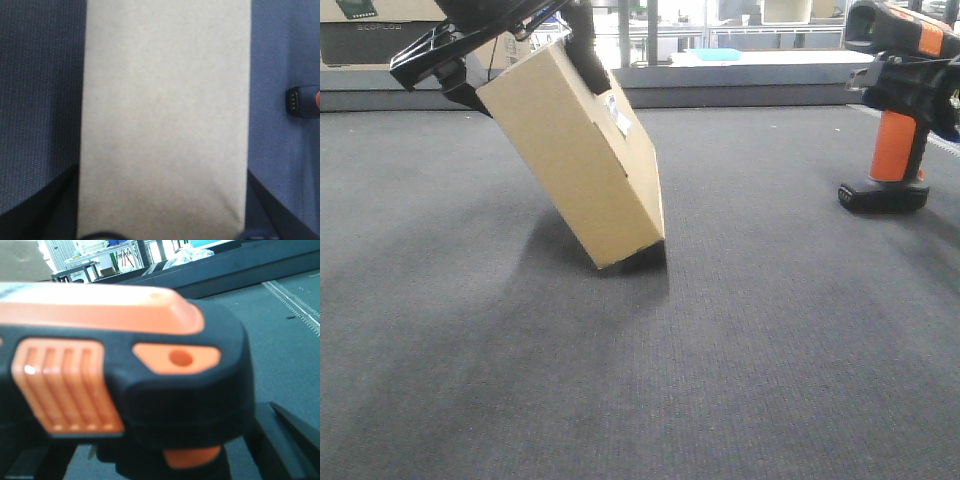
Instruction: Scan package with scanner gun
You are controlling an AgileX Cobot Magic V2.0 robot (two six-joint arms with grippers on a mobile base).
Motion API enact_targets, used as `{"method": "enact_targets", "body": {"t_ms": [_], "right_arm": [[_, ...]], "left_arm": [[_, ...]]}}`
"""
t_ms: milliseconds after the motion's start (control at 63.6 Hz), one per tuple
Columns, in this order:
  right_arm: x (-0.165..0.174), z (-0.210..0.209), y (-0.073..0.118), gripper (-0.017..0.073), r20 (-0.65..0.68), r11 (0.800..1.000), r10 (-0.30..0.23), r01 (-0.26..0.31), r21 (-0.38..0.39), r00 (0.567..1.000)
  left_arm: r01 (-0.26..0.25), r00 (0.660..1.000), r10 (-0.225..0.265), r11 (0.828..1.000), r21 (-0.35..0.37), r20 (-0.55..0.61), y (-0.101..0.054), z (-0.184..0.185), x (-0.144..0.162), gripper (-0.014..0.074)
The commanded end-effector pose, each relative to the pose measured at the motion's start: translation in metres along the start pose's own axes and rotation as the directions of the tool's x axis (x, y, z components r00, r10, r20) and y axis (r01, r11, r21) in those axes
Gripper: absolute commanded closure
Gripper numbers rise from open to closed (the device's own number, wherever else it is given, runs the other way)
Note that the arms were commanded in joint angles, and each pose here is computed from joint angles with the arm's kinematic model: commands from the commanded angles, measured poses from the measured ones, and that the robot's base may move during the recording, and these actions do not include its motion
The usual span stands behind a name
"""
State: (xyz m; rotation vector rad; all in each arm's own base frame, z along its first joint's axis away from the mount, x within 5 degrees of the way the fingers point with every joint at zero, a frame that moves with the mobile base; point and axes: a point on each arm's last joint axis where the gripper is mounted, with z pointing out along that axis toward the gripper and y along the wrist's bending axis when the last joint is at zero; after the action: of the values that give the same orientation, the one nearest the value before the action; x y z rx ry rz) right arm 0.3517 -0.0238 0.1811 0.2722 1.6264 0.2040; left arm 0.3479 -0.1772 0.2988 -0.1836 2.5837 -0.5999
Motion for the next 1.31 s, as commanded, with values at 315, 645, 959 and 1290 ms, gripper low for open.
{"method": "enact_targets", "body": {"t_ms": [315,645,959,1290], "right_arm": [[-0.002,0.0,0.0,0.0385,0.021,1.0,0.006,-0.006,0.002,1.0],[-0.016,-0.003,0.005,0.0714,0.065,0.999,-0.041,0.043,-0.022,0.997],[-0.063,-0.026,0.013,0.0714,0.067,0.897,-0.439,0.432,0.091,0.896],[-0.068,-0.03,0.013,0.0714,0.055,0.819,-0.571,0.563,0.117,0.819]], "left_arm": [[0.003,1.0,-0.003,1.0,0.014,0.019,-0.001,-0.003,-0.002,0.0704],[0.029,1.0,-0.03,0.999,0.036,0.008,-0.003,-0.003,-0.001,0.0704],[0.081,0.997,-0.08,0.994,0.074,-0.012,-0.007,-0.004,0.0,0.0704],[0.081,0.997,-0.081,0.994,0.079,-0.002,-0.007,-0.004,-0.001,0.0704]]}}
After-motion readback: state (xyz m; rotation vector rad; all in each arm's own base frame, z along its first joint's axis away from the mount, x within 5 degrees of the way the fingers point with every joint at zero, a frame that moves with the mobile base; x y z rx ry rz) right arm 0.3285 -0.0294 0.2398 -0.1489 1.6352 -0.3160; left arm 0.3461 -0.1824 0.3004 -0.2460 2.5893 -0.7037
